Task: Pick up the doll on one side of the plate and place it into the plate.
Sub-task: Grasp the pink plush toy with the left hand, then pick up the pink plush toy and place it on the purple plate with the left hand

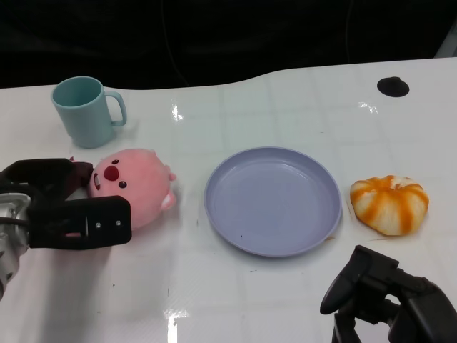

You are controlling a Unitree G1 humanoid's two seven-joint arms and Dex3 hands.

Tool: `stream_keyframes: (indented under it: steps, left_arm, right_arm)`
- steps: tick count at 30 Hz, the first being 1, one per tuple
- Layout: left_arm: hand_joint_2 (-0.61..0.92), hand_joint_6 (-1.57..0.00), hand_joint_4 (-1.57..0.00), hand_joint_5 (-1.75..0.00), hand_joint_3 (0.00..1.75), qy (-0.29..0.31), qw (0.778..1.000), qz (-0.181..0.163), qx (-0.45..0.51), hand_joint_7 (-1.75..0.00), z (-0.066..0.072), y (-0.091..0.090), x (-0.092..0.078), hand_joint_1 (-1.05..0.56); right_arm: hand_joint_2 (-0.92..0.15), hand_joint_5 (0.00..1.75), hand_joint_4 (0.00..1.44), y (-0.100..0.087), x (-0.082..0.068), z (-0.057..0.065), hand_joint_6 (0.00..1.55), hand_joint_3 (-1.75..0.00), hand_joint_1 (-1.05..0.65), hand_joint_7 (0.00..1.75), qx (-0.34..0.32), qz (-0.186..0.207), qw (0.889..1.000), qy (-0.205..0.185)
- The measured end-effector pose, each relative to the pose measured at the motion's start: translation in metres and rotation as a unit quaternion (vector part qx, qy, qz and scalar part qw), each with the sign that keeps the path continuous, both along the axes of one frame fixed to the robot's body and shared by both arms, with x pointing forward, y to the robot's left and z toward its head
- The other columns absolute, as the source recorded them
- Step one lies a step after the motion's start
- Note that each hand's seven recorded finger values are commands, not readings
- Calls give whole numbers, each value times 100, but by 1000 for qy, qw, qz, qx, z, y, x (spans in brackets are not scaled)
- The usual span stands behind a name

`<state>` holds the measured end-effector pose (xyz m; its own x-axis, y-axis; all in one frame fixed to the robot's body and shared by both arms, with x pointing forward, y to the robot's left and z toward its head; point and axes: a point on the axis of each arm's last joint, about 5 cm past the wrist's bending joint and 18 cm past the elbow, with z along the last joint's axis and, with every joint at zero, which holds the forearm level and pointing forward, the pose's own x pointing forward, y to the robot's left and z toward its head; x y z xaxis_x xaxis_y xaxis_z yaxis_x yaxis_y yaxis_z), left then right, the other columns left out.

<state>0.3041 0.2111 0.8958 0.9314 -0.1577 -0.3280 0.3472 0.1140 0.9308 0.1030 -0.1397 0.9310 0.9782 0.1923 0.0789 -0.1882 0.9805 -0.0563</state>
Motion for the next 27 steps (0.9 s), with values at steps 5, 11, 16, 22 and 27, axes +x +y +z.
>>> stream_keyframes:
  steps: [5,11,16,22,27]
  left_arm:
    - [88,-59,-79,-175,35,-45,999,-6,-26,-174,-6,3,-4,-15]
    - [62,-61,-87,-175,89,-111,992,-13,-56,-175,-10,2,-8,-14]
    - [56,-63,-88,-175,96,-135,988,-4,-72,-175,-7,2,-6,-15]
    - [50,-66,-90,-175,100,-174,979,-5,-109,-175,4,0,-5,-10]
    - [58,-64,-86,-175,93,-203,970,-10,-137,-175,14,-5,-9,-15]
  right_arm:
    - [-40,175,72,2,2,1,63,-140,8,153,4,1,1000,-5]
    - [-42,175,72,4,4,-2,63,-138,7,154,9,2,1000,0]
    - [-43,175,71,5,6,-3,62,-136,7,154,9,-2,1000,2]
    - [-43,175,71,5,7,-3,61,-135,7,153,9,-2,1000,1]
    - [-43,175,71,4,7,-3,61,-135,7,153,9,-2,1000,2]
